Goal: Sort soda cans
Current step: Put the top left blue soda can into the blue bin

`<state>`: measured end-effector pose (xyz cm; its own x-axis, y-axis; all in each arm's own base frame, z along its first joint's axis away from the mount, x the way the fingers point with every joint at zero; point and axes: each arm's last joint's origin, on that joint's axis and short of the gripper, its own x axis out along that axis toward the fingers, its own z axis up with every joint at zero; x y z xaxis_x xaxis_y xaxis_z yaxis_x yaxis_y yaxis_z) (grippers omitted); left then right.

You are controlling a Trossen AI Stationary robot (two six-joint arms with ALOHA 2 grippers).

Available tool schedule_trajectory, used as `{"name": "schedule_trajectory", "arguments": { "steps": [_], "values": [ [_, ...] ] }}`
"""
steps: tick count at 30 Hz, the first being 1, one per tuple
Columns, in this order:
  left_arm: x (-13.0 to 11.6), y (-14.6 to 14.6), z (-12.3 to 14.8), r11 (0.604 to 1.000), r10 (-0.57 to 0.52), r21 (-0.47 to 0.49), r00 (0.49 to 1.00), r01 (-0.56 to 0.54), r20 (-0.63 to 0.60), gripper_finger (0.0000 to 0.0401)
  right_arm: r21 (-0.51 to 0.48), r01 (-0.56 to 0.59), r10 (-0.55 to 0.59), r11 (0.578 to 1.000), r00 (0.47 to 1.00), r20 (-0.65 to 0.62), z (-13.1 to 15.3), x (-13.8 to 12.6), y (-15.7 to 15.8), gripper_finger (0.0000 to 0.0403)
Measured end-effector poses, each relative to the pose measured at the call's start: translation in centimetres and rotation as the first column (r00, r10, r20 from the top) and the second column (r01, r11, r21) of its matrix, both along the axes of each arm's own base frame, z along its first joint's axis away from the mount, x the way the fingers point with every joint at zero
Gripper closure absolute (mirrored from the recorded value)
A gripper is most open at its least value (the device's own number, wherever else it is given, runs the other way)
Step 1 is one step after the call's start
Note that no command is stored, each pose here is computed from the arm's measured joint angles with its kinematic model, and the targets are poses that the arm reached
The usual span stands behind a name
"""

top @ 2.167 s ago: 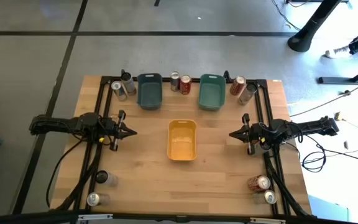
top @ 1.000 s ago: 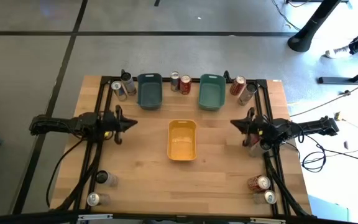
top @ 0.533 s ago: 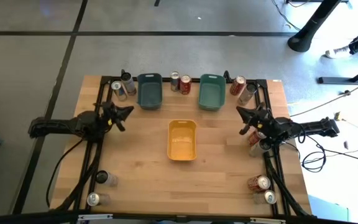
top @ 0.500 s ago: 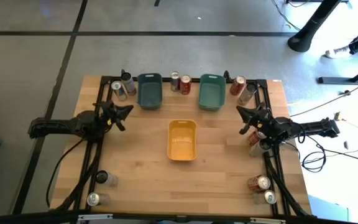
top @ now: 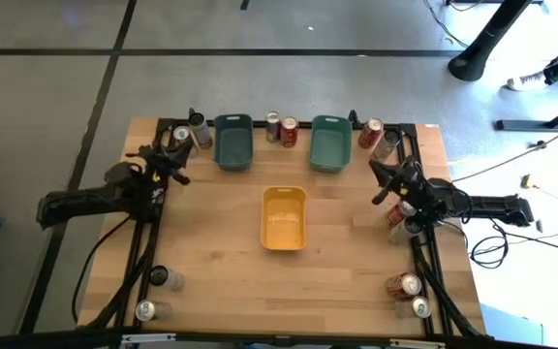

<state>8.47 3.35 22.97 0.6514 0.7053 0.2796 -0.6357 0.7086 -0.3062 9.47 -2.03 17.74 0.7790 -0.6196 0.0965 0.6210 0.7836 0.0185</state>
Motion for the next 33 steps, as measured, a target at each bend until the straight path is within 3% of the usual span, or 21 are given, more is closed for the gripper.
{"name": "schedule_trajectory", "arguments": {
  "steps": [8,16,24,29,33],
  "values": [
    [1.6,1.5,6.2,0.985,0.167,0.057,0.975,-0.160,-0.147,0.0401,0.001,0.041,-0.041,0.999,0.999,0.000,0.0,-0.1,-0.4,0.0388],
    [3.5,4.1,11.8,0.944,0.316,0.066,0.828,-0.323,-0.463,0.0401,0.003,0.039,-0.039,0.999,0.999,-0.008,-0.1,-0.1,-0.4,0.0388],
    [3.8,6.6,15.8,0.891,0.357,0.001,0.697,-0.455,-0.622,0.0401,0.003,0.039,-0.039,0.999,0.999,-0.012,-0.1,-0.1,-0.4,0.0388],
    [3.9,7.9,17.0,0.863,0.371,-0.011,0.648,-0.505,-0.665,0.0401,0.028,0.037,-0.036,0.999,0.999,-0.020,-0.4,-0.1,-0.4,0.0388],
    [4.2,8.8,17.1,0.874,0.288,-0.086,0.652,-0.479,-0.702,0.0381,0.051,0.036,-0.034,0.998,0.999,-0.037,-0.7,0.0,-0.4,0.0388]
  ]
}}
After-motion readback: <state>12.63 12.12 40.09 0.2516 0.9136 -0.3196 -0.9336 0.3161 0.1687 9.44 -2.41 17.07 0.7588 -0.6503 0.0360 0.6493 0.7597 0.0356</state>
